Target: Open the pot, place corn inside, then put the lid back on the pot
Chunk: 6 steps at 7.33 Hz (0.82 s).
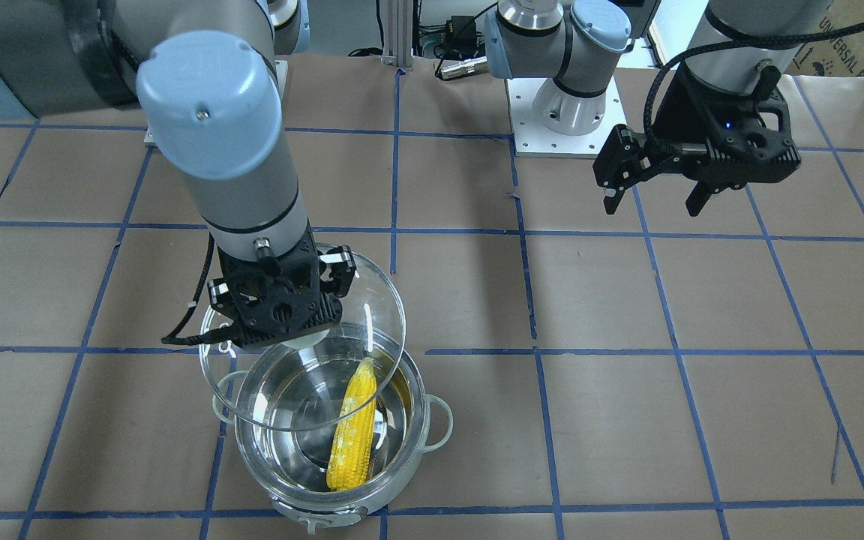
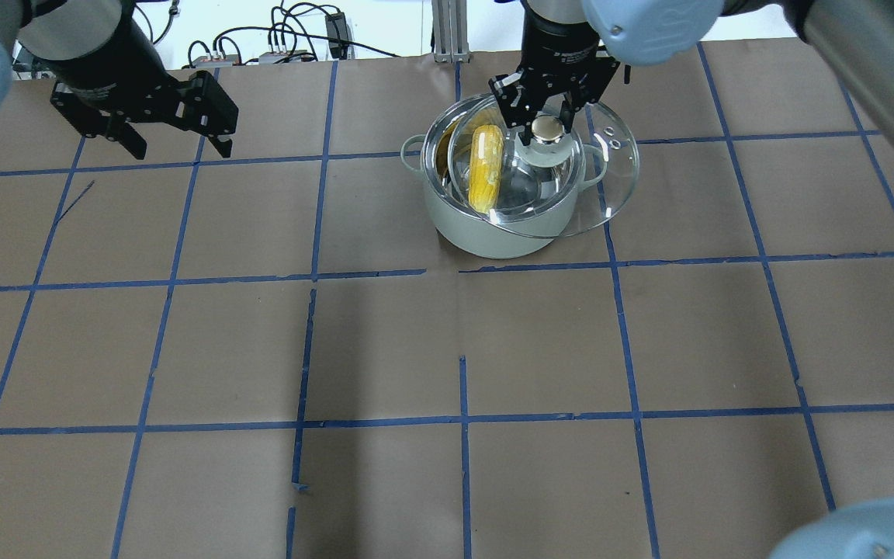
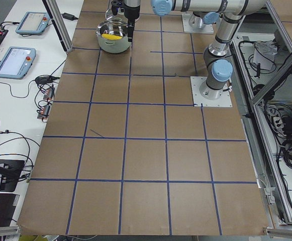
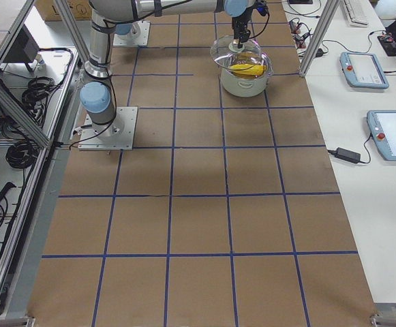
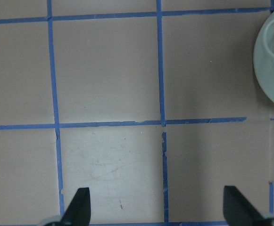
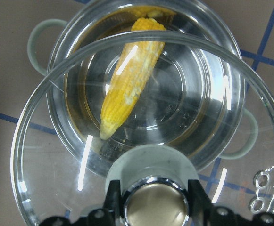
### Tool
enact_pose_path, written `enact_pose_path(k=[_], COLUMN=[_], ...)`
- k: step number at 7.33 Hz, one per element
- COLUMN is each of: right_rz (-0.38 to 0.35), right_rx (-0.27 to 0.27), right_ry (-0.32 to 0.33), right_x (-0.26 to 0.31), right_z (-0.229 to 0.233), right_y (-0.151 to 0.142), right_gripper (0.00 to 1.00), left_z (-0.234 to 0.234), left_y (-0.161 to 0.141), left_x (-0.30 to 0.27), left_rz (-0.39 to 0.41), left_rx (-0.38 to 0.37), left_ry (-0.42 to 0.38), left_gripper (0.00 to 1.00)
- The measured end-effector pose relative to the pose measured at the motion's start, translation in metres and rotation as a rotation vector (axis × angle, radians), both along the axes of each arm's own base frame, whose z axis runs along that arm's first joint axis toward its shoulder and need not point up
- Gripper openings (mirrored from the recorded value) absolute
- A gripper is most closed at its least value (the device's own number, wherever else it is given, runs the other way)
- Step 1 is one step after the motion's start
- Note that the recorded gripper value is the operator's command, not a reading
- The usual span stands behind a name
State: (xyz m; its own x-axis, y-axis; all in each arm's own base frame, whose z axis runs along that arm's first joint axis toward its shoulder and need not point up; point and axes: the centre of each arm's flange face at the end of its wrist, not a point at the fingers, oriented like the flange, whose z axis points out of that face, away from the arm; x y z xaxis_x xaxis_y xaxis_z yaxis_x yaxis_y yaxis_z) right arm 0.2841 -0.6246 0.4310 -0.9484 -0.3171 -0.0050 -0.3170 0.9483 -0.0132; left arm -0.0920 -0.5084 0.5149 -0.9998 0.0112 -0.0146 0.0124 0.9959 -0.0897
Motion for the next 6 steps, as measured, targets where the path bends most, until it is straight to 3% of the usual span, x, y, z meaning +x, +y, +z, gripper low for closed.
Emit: enact_pose_path(k=[2,6], right_rz=[0.018,0.029], right_rx=[-0.01,0.025], right_ry=[-0.001,0.003], right_x=[0.021,0.025], right_z=[-0.012,-0.048], right_y=[-0.027,-0.049], right_gripper=[0.35,0.35], left_z=[-0.002,-0.01], left_y=[-0.001,0.001], left_x=[-0.001,-0.004], left_rz=[0.002,-0.006], left_rx=[0.013,0.021], left_ry=[0.004,0.006], left_gripper=[1.0,1.0])
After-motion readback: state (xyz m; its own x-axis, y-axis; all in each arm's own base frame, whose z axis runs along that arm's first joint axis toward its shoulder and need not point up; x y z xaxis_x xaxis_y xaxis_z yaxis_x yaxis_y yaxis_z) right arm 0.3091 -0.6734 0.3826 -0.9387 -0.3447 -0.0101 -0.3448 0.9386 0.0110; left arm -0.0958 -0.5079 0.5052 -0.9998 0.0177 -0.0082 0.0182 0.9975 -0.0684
